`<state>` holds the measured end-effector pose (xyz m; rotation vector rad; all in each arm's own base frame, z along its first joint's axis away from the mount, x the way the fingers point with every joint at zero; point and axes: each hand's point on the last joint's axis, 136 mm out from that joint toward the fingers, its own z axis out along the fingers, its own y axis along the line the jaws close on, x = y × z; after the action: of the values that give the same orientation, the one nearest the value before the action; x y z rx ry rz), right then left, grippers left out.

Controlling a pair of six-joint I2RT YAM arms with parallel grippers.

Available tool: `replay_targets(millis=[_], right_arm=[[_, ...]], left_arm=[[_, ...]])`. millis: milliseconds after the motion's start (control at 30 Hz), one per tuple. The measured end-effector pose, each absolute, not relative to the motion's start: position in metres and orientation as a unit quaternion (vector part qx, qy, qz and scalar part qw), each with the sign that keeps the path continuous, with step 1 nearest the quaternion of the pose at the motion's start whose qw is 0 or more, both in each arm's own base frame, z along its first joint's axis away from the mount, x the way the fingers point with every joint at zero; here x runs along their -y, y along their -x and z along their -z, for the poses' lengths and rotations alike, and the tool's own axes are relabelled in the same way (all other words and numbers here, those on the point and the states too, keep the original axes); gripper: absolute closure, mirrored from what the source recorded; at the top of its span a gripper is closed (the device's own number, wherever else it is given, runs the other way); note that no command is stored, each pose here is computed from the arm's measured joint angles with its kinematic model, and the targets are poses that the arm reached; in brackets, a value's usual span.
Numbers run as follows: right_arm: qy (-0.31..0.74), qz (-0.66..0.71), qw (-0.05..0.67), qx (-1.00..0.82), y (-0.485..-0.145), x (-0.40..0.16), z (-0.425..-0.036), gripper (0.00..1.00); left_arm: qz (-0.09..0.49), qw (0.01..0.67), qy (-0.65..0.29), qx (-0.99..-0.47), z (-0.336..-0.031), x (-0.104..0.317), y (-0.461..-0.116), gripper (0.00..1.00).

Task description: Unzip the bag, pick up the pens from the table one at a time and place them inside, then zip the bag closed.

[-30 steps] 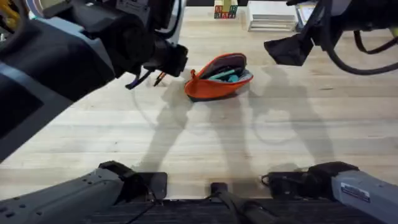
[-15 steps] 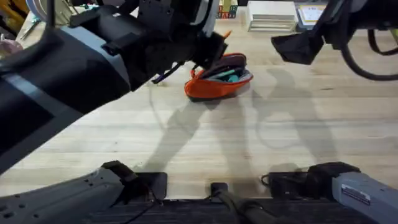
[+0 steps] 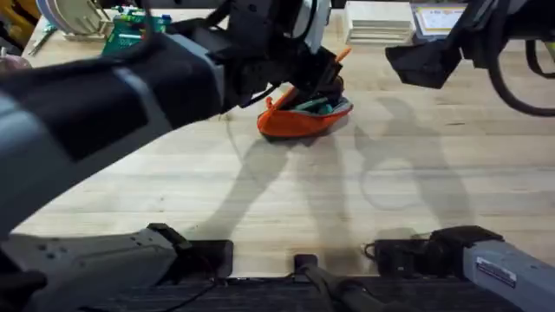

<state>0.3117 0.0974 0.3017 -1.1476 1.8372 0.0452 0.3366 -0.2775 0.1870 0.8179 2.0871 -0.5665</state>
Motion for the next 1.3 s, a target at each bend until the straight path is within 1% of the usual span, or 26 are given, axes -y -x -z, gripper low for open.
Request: replay_targets(millis=[100, 200, 367, 500, 733, 1000, 1033, 1100, 1200, 1233, 1300], right_arm=[[0.468, -0.018, 0.469, -0.749, -0.312, -0.097, -0.302, 0.004], [0.468, -0.018, 0.469, -0.749, -0.312, -0.097, -0.302, 0.003], [0.468, -0.017, 0.472, -0.747, -0.313, -0.097, -0.303, 0.003], [0.468, -0.017, 0.472, -0.747, -0.313, -0.097, -0.303, 0.003], [0.468, -0.017, 0.472, -0.747, -0.313, -0.097, -0.303, 0.003], [0.468, -0.017, 0.472, -0.747, -0.313, -0.097, -0.303, 0.003], [0.468, -0.017, 0.472, -0.747, -0.313, -0.097, -0.303, 0.003], [0.468, -0.017, 0.472, -0.747, -0.313, -0.097, -0.303, 0.003], [0.468, -0.017, 0.472, -0.747, -0.313, -0.097, -0.303, 0.003], [0.468, -0.017, 0.472, -0.747, -0.313, -0.097, -0.303, 0.003], [0.468, -0.017, 0.472, -0.747, -0.313, -0.097, -0.303, 0.003]], left_arm=[[0.225, 0.387, -0.335, -0.829, -0.174, 0.281, -0.335, 0.958], [0.214, 0.366, -0.351, -0.835, -0.159, 0.278, -0.332, 0.960], [0.176, 0.322, -0.372, -0.853, -0.127, 0.267, -0.326, 0.960], [0.149, 0.286, -0.386, -0.864, -0.108, 0.255, -0.318, 0.960], [0.110, 0.251, -0.394, -0.877, -0.095, 0.238, -0.309, 0.958], [0.102, 0.246, -0.395, -0.879, -0.094, 0.235, -0.308, 0.958], [0.101, 0.246, -0.395, -0.879, -0.094, 0.235, -0.308, 0.927], [0.097, 0.246, -0.397, -0.879, -0.093, 0.234, -0.308, 0.634], [0.089, 0.245, -0.396, -0.880, -0.093, 0.231, -0.309, 0.157], [0.088, 0.244, -0.395, -0.881, -0.092, 0.230, -0.309, 0.047], [0.086, 0.244, -0.395, -0.881, -0.092, 0.230, -0.309, 0.011]])
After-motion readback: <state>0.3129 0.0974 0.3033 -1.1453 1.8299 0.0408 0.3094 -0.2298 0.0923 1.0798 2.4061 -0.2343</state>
